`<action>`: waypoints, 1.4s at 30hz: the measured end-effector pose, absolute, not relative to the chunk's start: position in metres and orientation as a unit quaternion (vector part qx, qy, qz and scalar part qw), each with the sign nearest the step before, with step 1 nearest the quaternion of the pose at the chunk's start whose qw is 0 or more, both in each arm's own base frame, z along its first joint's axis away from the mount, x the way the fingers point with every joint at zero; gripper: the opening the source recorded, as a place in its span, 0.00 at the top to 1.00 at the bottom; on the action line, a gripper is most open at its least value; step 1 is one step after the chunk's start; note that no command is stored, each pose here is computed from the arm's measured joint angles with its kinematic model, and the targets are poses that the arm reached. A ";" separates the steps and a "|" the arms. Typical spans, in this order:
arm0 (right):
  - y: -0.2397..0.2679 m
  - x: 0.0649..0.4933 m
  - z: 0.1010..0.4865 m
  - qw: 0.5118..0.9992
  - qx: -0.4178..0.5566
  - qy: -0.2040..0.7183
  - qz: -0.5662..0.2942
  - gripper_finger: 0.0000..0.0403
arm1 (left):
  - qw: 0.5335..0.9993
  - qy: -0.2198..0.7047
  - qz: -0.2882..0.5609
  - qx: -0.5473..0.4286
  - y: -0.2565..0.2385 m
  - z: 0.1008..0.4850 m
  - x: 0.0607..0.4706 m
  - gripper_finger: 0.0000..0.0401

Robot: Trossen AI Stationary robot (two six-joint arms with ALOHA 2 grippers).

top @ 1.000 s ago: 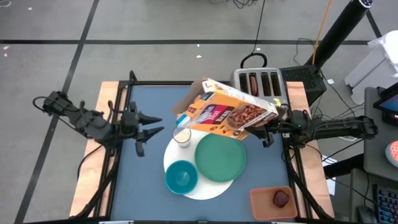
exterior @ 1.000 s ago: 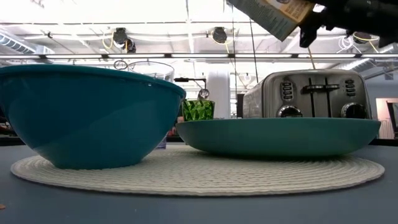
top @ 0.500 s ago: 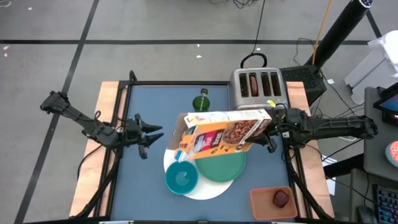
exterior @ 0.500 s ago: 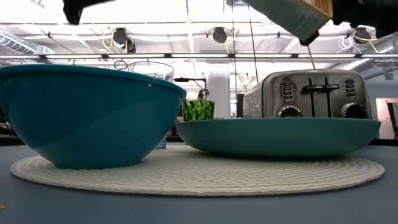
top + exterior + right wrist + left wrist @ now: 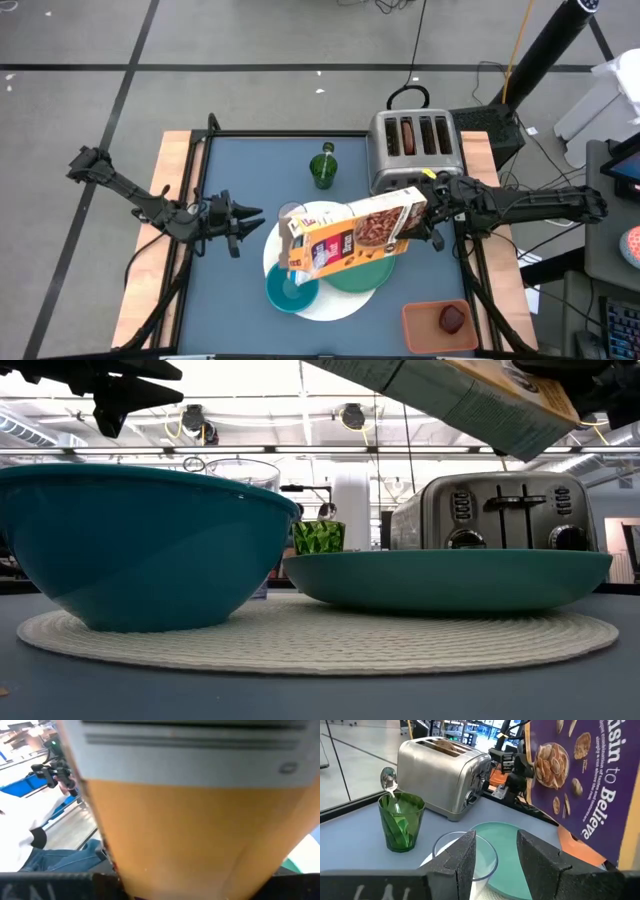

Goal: Arrange a breakfast setting
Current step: Pour the cereal from the cereal box into the blue bowl

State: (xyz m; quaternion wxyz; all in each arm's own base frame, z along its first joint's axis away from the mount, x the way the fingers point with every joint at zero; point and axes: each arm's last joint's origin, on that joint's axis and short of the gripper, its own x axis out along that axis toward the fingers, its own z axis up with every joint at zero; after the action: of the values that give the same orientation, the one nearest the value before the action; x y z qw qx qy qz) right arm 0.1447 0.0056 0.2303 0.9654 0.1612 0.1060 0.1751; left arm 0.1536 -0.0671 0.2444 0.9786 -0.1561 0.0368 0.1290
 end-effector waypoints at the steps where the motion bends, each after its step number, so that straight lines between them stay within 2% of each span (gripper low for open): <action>1: 0.006 0.145 0.230 0.965 0.161 0.111 0.174 0.57 | 0.979 0.037 0.129 -0.155 -0.067 0.244 0.154 0.63; 13: 0.006 0.143 0.265 0.965 0.127 0.151 0.172 0.57 | 0.979 0.037 0.129 -0.153 -0.067 0.244 0.154 0.63; 23: 0.006 0.143 0.278 0.964 0.106 0.171 0.173 0.57 | 0.979 0.037 0.129 -0.153 -0.067 0.244 0.154 0.63; 32: 0.005 0.148 0.266 0.955 0.093 0.224 0.172 0.57 | 0.978 0.037 0.129 -0.157 -0.067 0.244 0.154 0.63; 42: 0.005 0.159 0.259 0.953 0.062 0.237 0.178 0.56 | 0.978 0.036 0.130 -0.161 -0.067 0.244 0.154 0.63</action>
State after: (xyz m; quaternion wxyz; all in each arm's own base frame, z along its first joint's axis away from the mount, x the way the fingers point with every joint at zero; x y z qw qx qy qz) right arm 0.1591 0.0048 0.2592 0.9530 0.0619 0.2371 0.1781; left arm 0.1536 -0.0669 0.2444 0.9778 -0.1606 0.0362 0.1295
